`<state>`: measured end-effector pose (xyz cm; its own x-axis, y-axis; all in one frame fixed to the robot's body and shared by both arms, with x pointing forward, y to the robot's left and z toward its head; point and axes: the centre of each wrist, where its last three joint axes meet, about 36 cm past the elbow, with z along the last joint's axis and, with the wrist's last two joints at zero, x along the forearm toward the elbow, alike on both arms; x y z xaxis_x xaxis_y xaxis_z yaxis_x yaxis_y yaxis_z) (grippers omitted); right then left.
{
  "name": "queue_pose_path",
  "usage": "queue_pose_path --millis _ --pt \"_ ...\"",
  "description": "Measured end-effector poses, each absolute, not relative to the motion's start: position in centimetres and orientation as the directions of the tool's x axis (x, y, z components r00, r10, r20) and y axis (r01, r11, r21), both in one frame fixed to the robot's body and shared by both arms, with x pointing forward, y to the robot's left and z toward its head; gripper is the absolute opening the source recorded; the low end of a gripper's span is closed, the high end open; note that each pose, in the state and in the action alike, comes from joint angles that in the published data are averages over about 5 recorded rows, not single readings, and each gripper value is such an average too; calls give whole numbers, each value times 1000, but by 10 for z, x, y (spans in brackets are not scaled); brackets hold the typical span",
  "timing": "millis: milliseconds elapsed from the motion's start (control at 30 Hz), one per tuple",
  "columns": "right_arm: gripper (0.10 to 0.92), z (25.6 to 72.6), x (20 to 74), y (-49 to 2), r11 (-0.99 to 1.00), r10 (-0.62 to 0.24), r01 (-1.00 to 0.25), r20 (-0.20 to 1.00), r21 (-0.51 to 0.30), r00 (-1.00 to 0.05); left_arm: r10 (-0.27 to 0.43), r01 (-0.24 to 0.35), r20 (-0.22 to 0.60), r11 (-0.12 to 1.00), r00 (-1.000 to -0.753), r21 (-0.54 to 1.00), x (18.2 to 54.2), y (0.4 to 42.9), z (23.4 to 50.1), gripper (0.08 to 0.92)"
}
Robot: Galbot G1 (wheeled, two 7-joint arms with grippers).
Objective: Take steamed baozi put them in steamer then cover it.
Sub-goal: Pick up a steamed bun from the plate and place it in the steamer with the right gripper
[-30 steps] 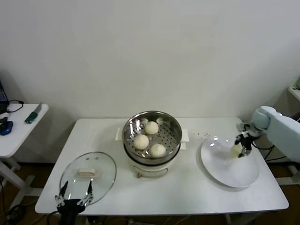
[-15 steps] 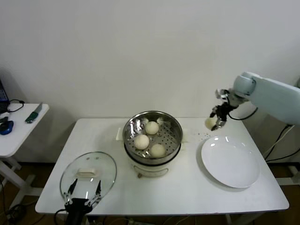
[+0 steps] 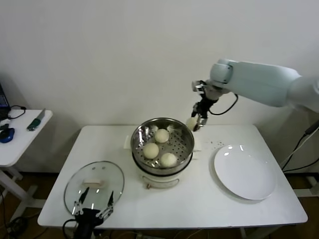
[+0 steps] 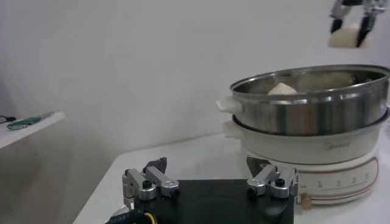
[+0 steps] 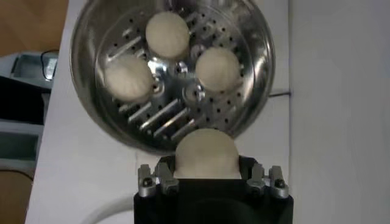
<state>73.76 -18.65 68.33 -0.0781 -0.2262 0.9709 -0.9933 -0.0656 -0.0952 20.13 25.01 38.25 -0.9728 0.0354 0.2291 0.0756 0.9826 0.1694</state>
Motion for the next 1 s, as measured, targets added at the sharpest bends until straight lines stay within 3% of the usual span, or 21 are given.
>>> queue_pose_path --millis 300,700,1000 --pt "670 648 733 -136 -117 -201 -992 979 -52 -28 28 70 233 982 -972 176 200 254 381 823" --pt "676 597 731 -118 -144 -158 -989 987 -13 10 23 68 241 982 -970 178 202 255 378 823" --pt "686 588 736 -119 -139 -148 -990 989 -25 -4 24 70 245 981 -969 181 204 256 376 823"
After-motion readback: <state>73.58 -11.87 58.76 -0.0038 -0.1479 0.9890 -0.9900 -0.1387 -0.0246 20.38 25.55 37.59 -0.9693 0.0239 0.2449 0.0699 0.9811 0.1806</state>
